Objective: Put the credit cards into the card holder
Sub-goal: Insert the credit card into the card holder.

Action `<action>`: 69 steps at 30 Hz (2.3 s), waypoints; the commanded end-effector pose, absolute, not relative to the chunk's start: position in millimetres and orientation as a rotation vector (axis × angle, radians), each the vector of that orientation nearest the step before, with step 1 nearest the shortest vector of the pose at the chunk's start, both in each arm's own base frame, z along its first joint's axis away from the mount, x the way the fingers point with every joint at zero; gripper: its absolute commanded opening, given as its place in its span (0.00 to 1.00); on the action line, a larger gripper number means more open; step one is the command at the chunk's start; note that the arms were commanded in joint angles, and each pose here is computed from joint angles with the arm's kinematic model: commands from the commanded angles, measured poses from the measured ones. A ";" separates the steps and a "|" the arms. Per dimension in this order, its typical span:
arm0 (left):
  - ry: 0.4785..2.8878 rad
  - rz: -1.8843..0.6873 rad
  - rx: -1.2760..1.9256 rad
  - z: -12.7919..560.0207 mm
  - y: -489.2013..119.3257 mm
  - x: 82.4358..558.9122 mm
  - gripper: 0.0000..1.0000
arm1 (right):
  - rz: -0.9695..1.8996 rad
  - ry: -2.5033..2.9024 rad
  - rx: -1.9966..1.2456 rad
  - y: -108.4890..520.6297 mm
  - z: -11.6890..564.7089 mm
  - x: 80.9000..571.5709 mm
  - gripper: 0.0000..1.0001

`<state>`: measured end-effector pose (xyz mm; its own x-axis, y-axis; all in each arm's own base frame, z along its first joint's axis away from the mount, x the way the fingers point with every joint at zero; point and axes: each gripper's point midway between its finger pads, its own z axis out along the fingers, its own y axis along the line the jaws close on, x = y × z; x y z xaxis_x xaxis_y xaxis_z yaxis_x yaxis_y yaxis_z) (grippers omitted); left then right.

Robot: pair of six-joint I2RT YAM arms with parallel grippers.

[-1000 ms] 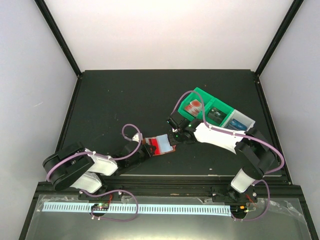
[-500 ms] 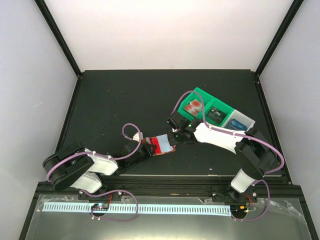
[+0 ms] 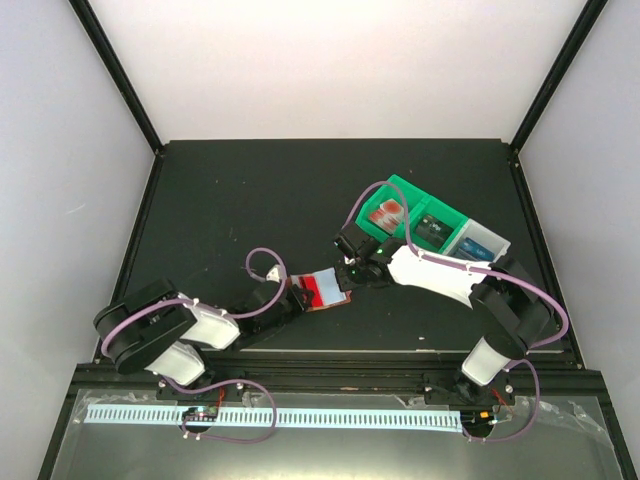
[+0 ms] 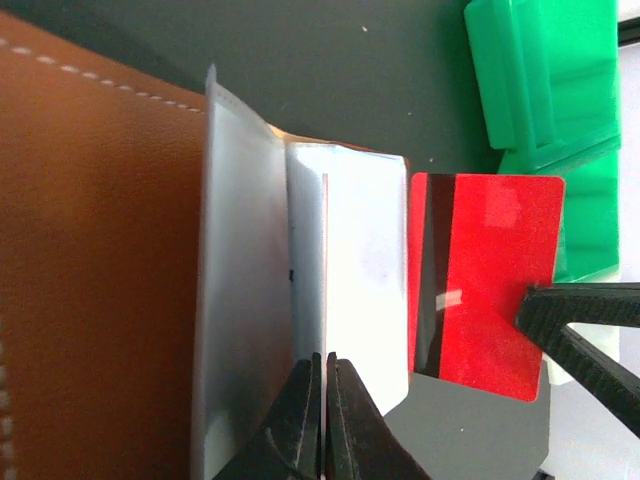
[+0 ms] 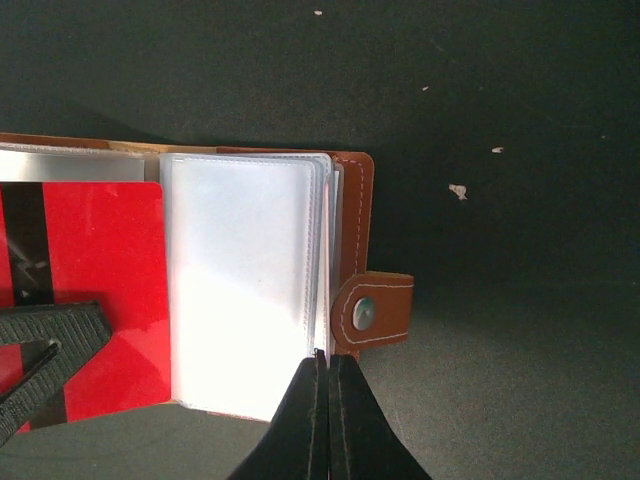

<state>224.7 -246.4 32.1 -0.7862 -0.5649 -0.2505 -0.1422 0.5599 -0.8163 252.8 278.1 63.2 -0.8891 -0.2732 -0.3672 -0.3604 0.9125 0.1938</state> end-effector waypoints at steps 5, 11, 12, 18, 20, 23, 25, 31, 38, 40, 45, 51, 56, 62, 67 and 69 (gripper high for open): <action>2.211 -1.231 -0.556 53.2 -262.1 237.0 0.01 | 0.365 2.755 -0.455 274.9 54.9 250.8 0.01; 2.227 -1.231 -0.565 48.1 -264.4 236.9 0.02 | 0.365 2.755 -0.454 274.7 54.3 250.6 0.01; 2.230 -1.227 -0.567 47.1 -264.2 236.8 0.02 | 0.366 2.756 -0.453 274.8 54.1 250.4 0.01; 2.232 -1.231 -0.571 45.8 -265.7 237.8 0.02 | 0.368 2.755 -0.452 274.4 54.2 249.9 0.01; 2.238 -1.252 -0.564 46.2 -270.0 237.4 0.02 | 0.365 2.755 -0.451 273.7 54.2 250.0 0.01; 2.239 -1.287 -0.564 46.0 -274.6 236.5 0.02 | 0.368 2.754 -0.451 274.0 54.8 249.8 0.01; 2.240 -1.305 -0.566 45.6 -276.8 235.8 0.01 | 0.369 2.752 -0.449 273.7 55.4 250.1 0.01; 2.256 -1.310 -0.563 40.4 -279.8 235.3 0.02 | 0.371 2.750 -0.449 273.9 56.3 249.8 0.01; 2.336 -1.212 -0.540 28.8 -273.9 230.5 0.09 | 0.373 2.749 -0.445 273.8 56.4 250.4 0.01; 2.364 -1.170 -0.522 25.8 -271.1 228.5 0.13 | 0.373 2.750 -0.446 273.9 55.6 249.8 0.01; 2.432 -1.103 -0.457 25.6 -271.1 224.1 0.29 | 0.371 2.750 -0.449 273.7 55.9 249.7 0.01; 2.516 -1.008 -0.370 31.1 -268.4 218.7 0.62 | 0.375 2.744 -0.457 274.8 58.0 250.3 0.01; 2.541 -0.928 -0.346 35.8 -258.8 216.4 0.76 | 0.386 2.742 -0.461 276.5 59.4 250.4 0.01; 2.572 -0.894 -0.310 40.0 -256.7 212.6 0.80 | 0.397 2.738 -0.460 278.0 60.9 250.7 0.01; 2.560 -0.819 -0.311 44.3 -247.7 217.0 0.81 | 0.395 2.735 -0.458 276.7 61.6 250.6 0.01; 2.548 -0.822 -0.300 46.7 -249.2 219.1 0.80 | 0.394 2.737 -0.460 276.6 60.6 250.0 0.01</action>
